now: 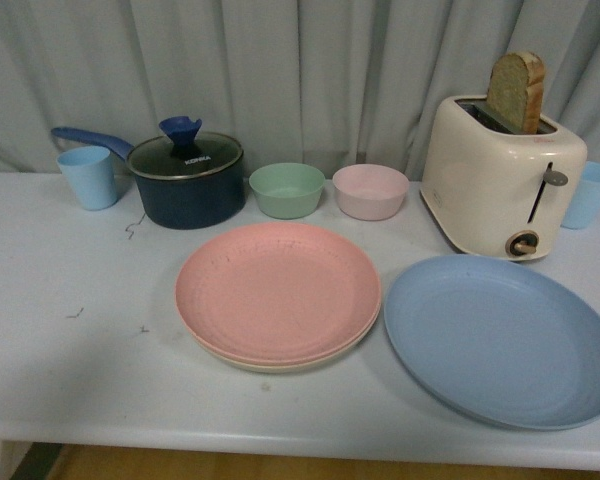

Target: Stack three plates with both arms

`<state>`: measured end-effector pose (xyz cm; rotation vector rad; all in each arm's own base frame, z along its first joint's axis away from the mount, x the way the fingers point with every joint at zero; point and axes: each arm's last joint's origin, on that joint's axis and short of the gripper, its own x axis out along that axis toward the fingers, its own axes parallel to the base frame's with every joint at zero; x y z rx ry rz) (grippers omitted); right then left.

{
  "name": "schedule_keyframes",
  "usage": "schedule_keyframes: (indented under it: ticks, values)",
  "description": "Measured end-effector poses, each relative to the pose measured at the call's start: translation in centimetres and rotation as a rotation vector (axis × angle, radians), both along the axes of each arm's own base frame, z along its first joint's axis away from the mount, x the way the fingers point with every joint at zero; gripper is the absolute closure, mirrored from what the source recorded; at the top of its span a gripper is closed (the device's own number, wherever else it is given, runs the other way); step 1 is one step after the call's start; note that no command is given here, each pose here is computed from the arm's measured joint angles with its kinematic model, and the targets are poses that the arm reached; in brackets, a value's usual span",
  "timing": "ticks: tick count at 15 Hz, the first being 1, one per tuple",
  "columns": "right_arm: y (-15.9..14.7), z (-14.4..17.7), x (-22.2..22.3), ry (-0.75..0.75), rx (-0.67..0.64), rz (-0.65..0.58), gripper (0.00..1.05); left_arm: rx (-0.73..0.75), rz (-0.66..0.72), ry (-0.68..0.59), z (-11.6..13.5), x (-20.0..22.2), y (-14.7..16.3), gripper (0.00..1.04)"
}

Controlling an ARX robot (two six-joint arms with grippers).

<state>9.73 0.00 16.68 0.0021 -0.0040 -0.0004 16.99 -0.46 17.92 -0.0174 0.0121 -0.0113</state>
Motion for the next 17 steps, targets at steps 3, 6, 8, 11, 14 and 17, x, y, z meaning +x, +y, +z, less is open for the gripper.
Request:
schedule_keyframes:
  ticks: [3, 6, 8, 11, 14, 17]
  values:
    - [0.0, 0.0, 0.0, 0.000, 0.000, 0.000, 0.06, 0.003, 0.008, -0.001, -0.5, -1.6, 0.4, 1.03]
    - [0.0, 0.0, 0.0, 0.000, 0.000, 0.000, 0.06, 0.003, 0.010, 0.027, -1.9, -2.7, 0.4, 1.03]
    - [0.0, 0.0, 0.0, 0.000, 0.000, 0.000, 0.06, 0.003, 0.010, -0.018, -1.2, -3.5, 0.4, 1.03]
    - [0.0, 0.0, 0.0, 0.000, 0.000, 0.000, 0.06, 0.003, 0.010, -0.015, -1.1, -4.3, 0.4, 1.03]
    - [0.0, 0.0, 0.0, 0.000, 0.000, 0.000, 0.06, 0.003, 0.010, -0.019, -0.9, -5.0, 0.4, 1.03]
    - [0.0, 0.0, 0.0, 0.000, 0.000, 0.000, 0.06, 0.003, 0.010, -0.023, -0.9, -5.5, 0.4, 1.03]
